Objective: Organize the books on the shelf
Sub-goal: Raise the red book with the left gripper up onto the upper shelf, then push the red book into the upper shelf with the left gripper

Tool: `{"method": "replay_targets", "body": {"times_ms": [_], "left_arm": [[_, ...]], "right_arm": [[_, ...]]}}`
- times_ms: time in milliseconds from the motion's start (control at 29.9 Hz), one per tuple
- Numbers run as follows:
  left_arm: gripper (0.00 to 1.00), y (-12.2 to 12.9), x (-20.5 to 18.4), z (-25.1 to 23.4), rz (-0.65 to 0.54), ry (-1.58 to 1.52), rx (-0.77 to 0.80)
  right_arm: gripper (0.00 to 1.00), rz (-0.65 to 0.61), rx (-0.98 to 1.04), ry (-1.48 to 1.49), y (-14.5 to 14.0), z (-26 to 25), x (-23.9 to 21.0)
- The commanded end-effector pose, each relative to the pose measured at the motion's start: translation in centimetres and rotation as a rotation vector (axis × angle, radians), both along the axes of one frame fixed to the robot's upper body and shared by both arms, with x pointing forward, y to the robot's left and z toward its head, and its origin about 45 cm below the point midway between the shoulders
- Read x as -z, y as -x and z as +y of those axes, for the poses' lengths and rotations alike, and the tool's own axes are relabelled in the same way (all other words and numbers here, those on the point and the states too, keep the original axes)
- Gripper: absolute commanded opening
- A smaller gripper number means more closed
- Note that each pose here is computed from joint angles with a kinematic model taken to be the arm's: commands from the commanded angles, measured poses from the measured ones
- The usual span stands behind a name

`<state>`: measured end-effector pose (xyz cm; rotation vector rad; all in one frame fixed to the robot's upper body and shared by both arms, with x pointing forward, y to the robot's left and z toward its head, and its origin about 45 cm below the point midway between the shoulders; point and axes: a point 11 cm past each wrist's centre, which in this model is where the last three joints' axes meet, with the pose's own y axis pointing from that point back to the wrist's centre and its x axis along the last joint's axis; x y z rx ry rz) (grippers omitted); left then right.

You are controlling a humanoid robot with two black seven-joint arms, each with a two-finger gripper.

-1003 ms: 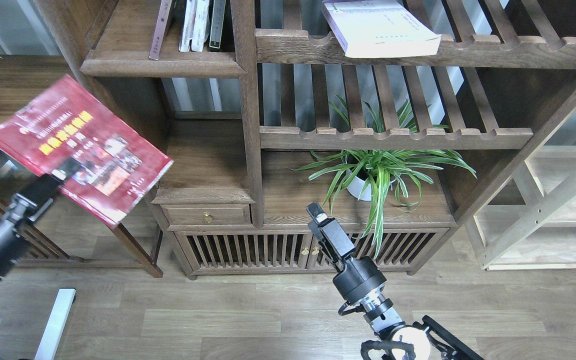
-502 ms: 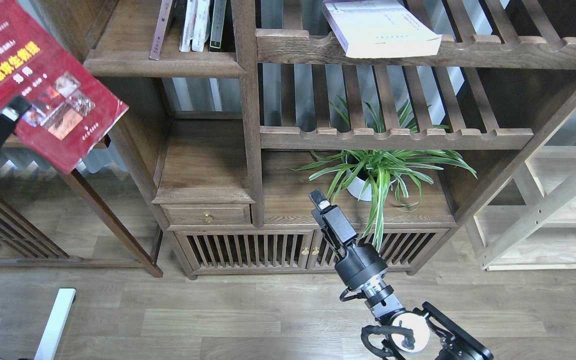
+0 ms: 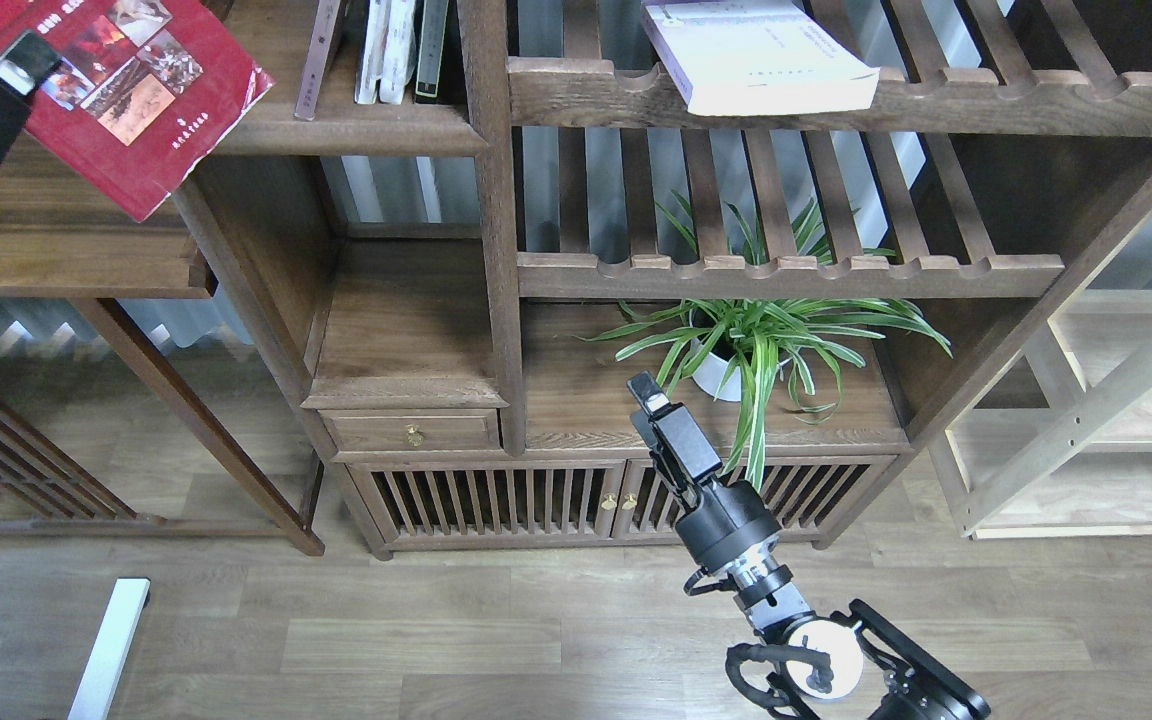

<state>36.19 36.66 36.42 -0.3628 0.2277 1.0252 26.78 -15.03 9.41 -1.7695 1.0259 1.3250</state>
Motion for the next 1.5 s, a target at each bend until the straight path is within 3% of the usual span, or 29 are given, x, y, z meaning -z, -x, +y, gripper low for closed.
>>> {"method": "replay_targets", "body": {"times_ms": [0,802,1471], "left_arm": [[0.01,-0.5,-0.8,-0.8,-0.018,-0.026,0.015],[0.01,-2.3,-7.0,-3.9,-0.154,-0.218,0.064],[0.01,-3.6,-6.6,-3.1,-0.023,-0.23,-0.154]], "right_arm": [[1.0,-0.002,-0.002,-0.002,0.0,0.1,-0.1],[0.99,-0.039,0.021,-0.025,-1.8,-0.3,-1.5],[0.99,-0.064,0.106,-0.036,-3.1,-2.7,-2.4]]}}
